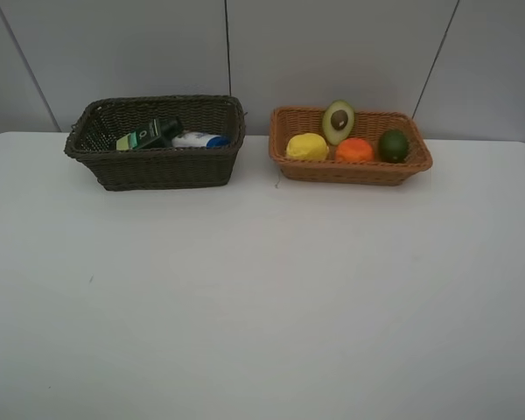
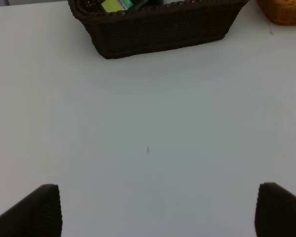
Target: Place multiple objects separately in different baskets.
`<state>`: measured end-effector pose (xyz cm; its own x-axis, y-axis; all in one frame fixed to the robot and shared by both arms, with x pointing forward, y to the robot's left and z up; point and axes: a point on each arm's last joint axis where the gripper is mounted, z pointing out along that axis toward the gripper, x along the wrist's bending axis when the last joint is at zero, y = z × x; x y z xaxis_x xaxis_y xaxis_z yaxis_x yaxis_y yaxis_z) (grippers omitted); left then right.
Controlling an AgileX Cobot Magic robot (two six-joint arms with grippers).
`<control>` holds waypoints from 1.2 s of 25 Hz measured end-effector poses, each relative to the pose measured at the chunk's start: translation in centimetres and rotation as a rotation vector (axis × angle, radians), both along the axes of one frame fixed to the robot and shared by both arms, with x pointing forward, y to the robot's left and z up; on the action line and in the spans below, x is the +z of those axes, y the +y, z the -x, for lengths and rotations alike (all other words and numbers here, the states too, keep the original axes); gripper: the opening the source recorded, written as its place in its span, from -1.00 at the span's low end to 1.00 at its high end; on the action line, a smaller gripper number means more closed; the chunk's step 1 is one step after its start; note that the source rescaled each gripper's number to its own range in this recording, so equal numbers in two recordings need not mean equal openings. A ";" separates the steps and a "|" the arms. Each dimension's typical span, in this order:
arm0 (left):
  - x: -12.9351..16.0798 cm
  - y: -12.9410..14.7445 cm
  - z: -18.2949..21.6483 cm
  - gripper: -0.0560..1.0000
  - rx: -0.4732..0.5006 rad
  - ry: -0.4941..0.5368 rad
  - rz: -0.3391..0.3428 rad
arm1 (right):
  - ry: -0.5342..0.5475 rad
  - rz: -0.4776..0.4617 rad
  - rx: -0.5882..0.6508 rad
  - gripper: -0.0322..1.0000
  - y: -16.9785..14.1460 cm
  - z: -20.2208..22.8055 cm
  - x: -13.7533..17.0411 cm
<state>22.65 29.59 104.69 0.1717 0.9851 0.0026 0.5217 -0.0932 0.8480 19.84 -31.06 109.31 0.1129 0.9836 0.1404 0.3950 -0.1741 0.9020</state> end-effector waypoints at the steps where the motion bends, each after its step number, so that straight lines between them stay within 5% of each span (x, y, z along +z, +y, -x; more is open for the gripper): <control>1: 0.0 0.0 0.0 1.00 0.000 0.000 0.000 | 0.001 0.020 0.006 1.00 0.0 0.0 0.0; 10: 0.0 0.0 0.0 1.00 0.000 0.000 0.000 | -0.092 0.093 0.033 1.00 0.1 -1.0 0.3; 18: 0.0 0.0 0.0 1.00 0.000 0.000 0.000 | 0.040 0.100 0.050 1.00 0.3 -3.2 -3.6; 30: 0.0 0.0 0.0 1.00 0.000 0.000 0.000 | 0.048 0.132 0.070 1.00 0.4 -3.3 -3.8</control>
<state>22.65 29.59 104.69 0.1717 0.9851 0.0026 0.5217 -0.0932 0.8480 23.16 -30.70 105.51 0.0473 0.9989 0.0059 0.4448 -0.0264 0.8952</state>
